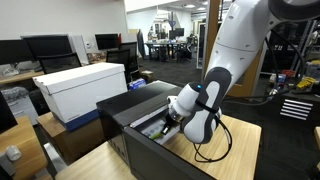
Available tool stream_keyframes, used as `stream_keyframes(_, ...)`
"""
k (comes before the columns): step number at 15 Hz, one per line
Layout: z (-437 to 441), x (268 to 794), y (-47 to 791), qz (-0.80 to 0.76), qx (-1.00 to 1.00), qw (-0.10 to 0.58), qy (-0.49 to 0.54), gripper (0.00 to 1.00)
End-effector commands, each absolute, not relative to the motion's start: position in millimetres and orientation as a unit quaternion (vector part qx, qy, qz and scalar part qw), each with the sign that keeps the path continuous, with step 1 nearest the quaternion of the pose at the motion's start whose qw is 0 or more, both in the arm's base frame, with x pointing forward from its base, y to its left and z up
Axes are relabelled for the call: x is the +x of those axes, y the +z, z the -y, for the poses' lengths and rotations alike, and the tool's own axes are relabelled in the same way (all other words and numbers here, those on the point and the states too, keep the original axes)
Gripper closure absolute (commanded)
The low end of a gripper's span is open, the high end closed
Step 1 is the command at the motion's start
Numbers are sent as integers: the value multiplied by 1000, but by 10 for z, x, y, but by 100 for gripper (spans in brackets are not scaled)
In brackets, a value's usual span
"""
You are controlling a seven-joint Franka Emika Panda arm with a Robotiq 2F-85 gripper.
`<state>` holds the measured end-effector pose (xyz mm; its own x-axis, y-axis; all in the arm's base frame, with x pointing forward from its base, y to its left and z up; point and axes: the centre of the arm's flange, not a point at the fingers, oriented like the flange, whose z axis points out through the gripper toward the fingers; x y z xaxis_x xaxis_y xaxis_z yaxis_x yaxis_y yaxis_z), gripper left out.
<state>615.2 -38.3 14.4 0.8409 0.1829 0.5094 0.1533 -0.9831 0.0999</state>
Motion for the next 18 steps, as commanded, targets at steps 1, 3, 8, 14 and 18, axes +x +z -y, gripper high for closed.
stream_keyframes(1,263,5815,-9,-82,951,34,295,97)
stream_keyframes(3,235,5871,-15,-94,942,47,319,97)
stream_keyframes(8,174,5861,-77,-126,941,55,309,97)
stream_keyframes(14,139,5277,206,-171,964,30,201,40)
stream_keyframes(18,107,4778,351,-164,975,20,147,4)
